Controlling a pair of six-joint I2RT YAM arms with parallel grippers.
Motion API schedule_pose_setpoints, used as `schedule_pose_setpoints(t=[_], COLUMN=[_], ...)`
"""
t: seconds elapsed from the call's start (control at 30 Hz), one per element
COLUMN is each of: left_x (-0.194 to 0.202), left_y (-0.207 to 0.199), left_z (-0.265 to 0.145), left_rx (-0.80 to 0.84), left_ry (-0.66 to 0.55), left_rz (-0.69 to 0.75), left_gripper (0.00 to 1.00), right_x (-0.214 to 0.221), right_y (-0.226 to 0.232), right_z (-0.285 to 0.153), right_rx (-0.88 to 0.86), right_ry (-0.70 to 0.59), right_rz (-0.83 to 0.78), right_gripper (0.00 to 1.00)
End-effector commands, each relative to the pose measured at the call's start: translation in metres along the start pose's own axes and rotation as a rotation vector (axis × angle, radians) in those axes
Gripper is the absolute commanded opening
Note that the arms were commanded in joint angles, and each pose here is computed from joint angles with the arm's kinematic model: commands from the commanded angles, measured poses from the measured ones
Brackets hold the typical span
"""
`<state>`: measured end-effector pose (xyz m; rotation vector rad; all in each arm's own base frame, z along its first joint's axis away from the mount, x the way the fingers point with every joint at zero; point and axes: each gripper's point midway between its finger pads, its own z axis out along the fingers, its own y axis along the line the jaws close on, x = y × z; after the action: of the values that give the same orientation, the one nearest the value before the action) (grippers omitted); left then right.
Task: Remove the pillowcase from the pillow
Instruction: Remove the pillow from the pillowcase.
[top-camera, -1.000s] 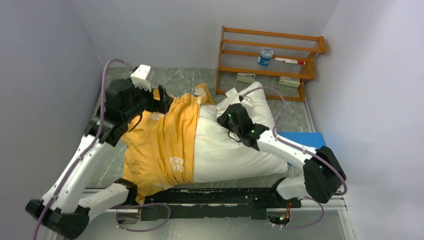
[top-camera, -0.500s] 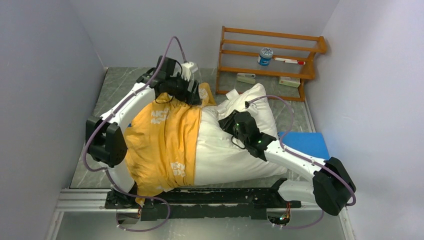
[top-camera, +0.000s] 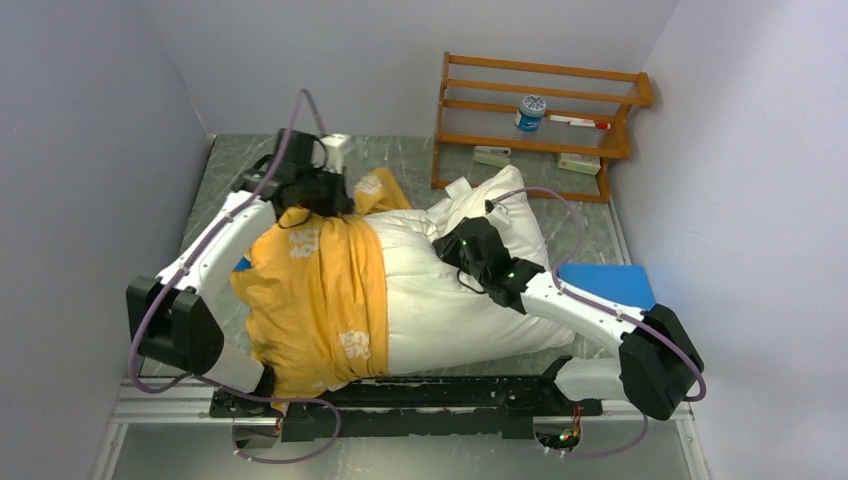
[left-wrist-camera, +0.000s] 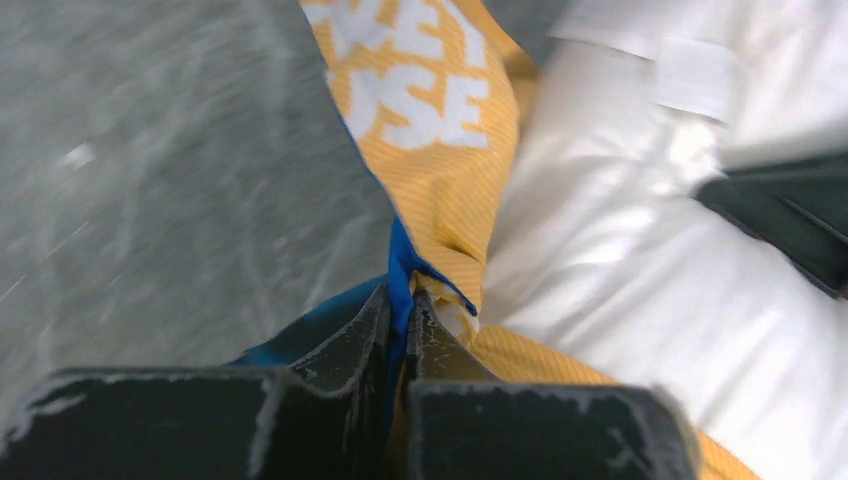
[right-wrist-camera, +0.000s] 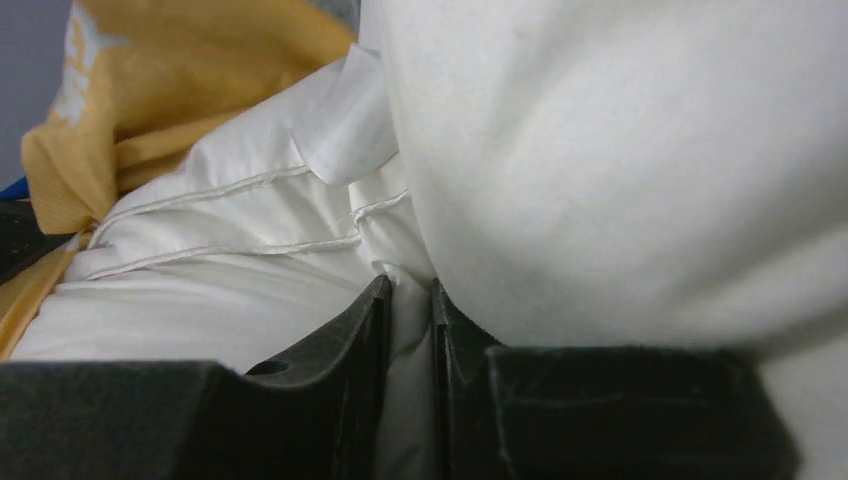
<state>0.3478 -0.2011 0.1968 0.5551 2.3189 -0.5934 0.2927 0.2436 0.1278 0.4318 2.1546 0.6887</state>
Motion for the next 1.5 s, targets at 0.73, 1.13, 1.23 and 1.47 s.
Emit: schedule_pose_setpoints(t=[0.73, 1.13, 1.23, 1.47], left_x=[-0.136, -0.169, -0.155, -0.08], left_y=[0.093, 0.111, 0.106, 0.069], left_z=[-0.036, -0.018, -0.056, -0.103], left_rx=[-0.154, -0.366, -0.428, -0.378], left_ry=[-0.256, -0.291, -0.339, -0.308], left_rz=[-0.161, -0.184, -0.174, -0.202], left_gripper=[0.05, 0.97, 0.97, 0.97], right_x=[-0.058, 0.013, 0.009, 0.0], right_y=[0.06, 0.02, -0.012, -0.049], right_z=[-0.117, -0.107, -0.088, -0.054], right_rx=[-0.19, -0.141, 0.057, 0.4], right_ry=[0.091, 0.31, 0.28, 0.243], right_rz=[-0.45, -0.368, -0.376, -0.378], right_gripper=[0.91, 0.94, 0.95, 1.0])
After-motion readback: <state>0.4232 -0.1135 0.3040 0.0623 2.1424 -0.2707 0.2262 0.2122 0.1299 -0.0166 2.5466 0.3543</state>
